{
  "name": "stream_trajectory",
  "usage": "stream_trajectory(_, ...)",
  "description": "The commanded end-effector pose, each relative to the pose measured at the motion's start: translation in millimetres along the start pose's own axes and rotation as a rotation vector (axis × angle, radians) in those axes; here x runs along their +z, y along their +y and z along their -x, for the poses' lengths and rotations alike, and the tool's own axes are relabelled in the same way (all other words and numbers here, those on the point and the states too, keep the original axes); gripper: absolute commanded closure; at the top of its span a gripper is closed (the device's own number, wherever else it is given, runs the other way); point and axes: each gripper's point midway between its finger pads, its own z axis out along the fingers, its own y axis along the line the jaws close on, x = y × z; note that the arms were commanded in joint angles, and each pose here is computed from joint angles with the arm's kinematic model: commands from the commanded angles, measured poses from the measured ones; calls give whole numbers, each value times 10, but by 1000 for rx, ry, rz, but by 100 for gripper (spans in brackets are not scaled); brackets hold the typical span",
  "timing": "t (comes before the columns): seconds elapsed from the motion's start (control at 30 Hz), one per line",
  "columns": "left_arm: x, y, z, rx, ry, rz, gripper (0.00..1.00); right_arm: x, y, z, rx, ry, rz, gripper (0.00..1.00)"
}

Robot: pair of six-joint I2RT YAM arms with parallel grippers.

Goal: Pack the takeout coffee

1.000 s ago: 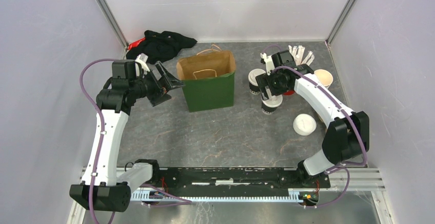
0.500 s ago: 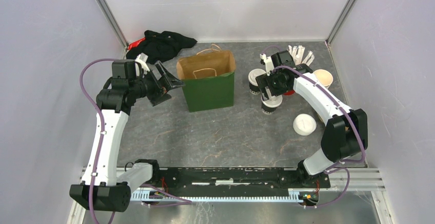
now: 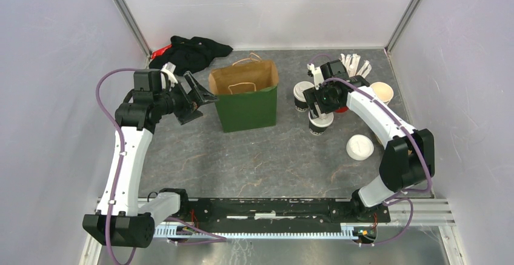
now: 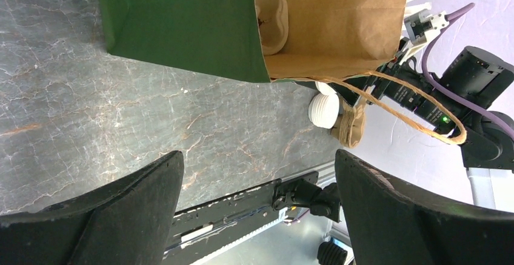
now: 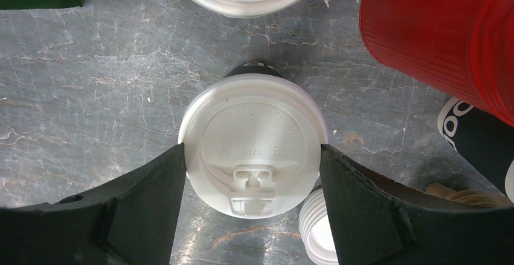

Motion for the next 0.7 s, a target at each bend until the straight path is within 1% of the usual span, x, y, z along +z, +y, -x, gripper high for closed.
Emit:
stream_trajectory(0.0, -88, -134, 146, 65, -50, -24, 1, -149, -1, 112, -11, -69, 7, 22)
stream_trajectory(0.2, -118, -48, 282, 49, -92, 70, 4, -454, 9, 251, -17, -179, 7, 25)
stream_trajectory(0.3, -96, -82, 392, 46, -105, 86, 7, -696, 83, 303, -3, -272, 40, 27)
stream_trajectory(0.4, -56, -95, 509, 57, -115, 105, 13, -928, 206, 301, -12, -392, 97, 28)
stream_trajectory(0.5, 22, -197, 585, 98, -111, 110, 18, -1175, 265, 310, -39, -506, 119, 28)
stream_trajectory(0.6, 152, -243, 632, 146, -103, 163, 19, -1422, 300, 382, -68, -568, 133, 29)
stream_trajectory(0.67, 264, -181, 676, 167, -100, 217, 20, -1571, 345, 448, -85, -618, 156, 31)
